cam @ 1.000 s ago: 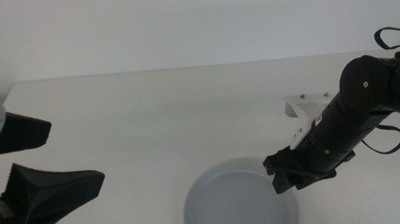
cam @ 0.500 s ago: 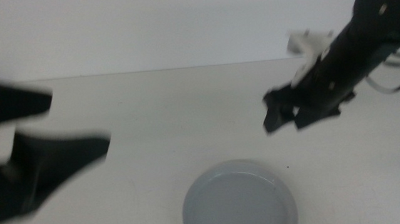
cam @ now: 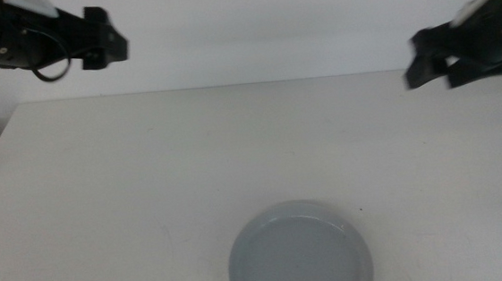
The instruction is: Stack the three bowls on top of each other.
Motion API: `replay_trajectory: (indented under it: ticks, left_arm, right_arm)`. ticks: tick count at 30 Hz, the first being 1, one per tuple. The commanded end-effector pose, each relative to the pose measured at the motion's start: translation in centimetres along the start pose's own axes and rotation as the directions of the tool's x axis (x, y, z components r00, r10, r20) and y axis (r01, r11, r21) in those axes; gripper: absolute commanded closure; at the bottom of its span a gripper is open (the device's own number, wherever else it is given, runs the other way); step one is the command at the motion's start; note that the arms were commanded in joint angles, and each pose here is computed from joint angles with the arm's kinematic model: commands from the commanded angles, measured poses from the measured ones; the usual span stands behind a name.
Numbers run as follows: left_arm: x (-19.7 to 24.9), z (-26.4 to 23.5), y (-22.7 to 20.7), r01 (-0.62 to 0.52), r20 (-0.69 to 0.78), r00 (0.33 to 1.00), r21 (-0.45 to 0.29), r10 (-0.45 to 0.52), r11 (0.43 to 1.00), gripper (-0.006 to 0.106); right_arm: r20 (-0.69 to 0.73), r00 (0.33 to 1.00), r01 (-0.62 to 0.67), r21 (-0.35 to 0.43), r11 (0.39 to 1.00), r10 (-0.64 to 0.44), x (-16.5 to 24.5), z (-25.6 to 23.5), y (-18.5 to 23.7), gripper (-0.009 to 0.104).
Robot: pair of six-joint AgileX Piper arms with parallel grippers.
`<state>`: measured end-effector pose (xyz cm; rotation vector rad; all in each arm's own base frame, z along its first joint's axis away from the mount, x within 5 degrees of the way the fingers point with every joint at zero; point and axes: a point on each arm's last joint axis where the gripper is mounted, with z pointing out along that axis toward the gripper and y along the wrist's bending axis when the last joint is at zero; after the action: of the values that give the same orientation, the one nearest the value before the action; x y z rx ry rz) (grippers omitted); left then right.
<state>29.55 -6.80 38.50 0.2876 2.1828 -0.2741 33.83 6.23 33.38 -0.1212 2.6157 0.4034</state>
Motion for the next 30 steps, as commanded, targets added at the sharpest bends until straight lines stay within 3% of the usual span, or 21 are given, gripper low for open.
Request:
replay_trajectory:
  ticks: [1,8,14,20,30]
  left_arm:
    - [-1.8,-1.3,1.2,0.015,0.102,0.995,0.0,-0.015,1.0,-0.004]
    - [0.4,-3.6,3.4,0.082,0.137,0.988,-0.067,-0.072,0.994,-0.004]
    - [4.0,-6.2,2.8,0.096,0.235,0.97,-0.113,-0.067,0.989,-0.004]
    - [7.8,-7.9,2.4,0.12,0.339,0.939,-0.157,-0.061,0.98,-0.004]
    - [14.2,-9.6,1.9,0.184,0.481,0.874,-0.194,-0.07,0.964,-0.004]
  right_arm:
    - [0.143,0.989,0.024,0.029,0.999,-0.028,-0.6,-4.5,-0.4,0.045]
    - [0.313,0.949,0.007,0.116,0.993,-0.043,0.7,-10.4,-1.5,0.045]
    - [0.457,0.884,0.019,0.173,0.985,-0.097,4.4,-13.1,-1.1,0.045]
    - [0.559,0.803,0.059,0.268,0.962,-0.205,9.4,-13.9,-1.3,0.045]
    - [0.681,0.67,0.072,0.339,0.938,-0.297,16.8,-13.0,-1.8,0.045]
